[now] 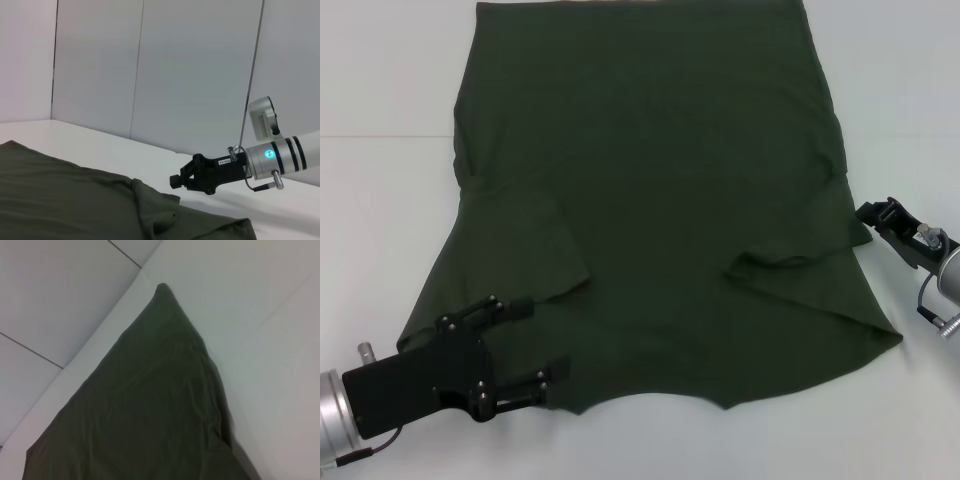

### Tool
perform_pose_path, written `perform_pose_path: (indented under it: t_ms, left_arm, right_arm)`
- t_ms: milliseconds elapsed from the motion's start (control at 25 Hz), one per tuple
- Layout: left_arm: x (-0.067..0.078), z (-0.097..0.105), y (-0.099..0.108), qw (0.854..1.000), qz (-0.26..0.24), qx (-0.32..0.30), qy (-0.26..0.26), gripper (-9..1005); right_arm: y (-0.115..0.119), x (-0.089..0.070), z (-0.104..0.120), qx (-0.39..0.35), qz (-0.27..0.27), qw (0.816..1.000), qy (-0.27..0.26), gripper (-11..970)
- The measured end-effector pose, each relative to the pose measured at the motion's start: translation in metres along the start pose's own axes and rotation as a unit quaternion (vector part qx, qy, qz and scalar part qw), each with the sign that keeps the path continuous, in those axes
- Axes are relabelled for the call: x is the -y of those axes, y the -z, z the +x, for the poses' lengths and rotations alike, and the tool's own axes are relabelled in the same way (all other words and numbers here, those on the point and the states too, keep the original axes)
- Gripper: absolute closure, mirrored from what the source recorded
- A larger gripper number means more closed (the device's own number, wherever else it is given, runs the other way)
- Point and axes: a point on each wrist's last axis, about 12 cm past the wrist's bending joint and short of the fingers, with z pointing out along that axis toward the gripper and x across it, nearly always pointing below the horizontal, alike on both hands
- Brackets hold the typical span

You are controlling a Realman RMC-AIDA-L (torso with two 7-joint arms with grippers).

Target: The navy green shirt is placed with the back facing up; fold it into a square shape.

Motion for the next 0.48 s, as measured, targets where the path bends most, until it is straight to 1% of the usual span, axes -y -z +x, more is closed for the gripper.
perform_pose_path:
  t_ms: [40, 240, 360, 480]
  left_arm:
    - [0.000, 0.000, 0.000, 1.000, 0.000, 0.000, 0.000, 108]
    - [0.000, 0.000, 0.000, 1.000, 0.000, 0.000, 0.000, 107]
    - [0.000, 0.001, 0.001, 1.000, -0.001, 0.000, 0.000, 107]
    - [0.000, 0.001, 0.001, 1.000, -0.001, 0.000, 0.000, 107]
  right_arm:
    - [0.000, 0.000, 0.000, 0.000, 0.000, 1.000, 0.000, 922]
    - [0.002, 0.002, 0.001, 0.001, -0.003, 1.000, -0.003, 921]
    - [0.006, 0.004, -0.001, 0.004, -0.014, 1.000, -0.006, 923]
    - [0.011, 0.010, -0.002, 0.012, -0.016, 1.000, -0.015, 924]
